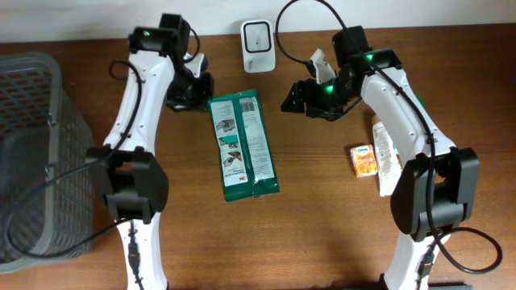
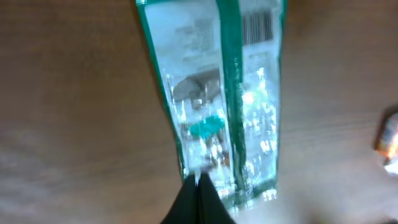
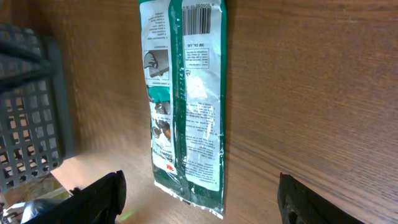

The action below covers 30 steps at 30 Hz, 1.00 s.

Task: Scan the item barcode

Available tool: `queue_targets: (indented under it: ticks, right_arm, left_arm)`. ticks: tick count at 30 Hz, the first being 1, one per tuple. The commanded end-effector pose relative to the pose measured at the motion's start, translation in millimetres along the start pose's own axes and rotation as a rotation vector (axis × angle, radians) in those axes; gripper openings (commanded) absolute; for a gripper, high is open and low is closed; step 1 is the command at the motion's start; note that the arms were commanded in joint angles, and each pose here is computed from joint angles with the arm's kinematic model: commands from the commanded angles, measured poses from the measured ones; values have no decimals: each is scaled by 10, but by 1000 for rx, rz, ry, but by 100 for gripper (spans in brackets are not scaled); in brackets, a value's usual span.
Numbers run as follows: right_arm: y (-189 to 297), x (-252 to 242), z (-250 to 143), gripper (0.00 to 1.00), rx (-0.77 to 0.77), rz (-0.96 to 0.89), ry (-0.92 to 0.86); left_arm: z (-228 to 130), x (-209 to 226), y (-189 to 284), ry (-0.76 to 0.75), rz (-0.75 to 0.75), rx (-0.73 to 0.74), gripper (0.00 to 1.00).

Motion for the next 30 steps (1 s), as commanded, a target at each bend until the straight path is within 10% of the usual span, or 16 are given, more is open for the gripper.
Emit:
queue_targets:
  ticks: [1,18,30]
  right_arm:
    - [12,27,-14,76,-1,-5,24]
    - [-587,26,-58,75,102,-37,14]
    - [-617,-189,-19,76,92,-47,-59]
  left_arm:
    - [-57,-71,-293,15,-3,3,0]
    - [-143,190,-935,22,141,-95,0]
    - [-270,-354,-1088,-126,-104,-78,0]
Point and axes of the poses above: each gripper's point midway between its finger pads, its own y axis back along the fingers, its own x axis along the line the jaws close on, z = x × y, the point moved 9 cm from there along y, back along the fingers, and after that the axes turned 8 degrees about y, right-handed, at the moved point
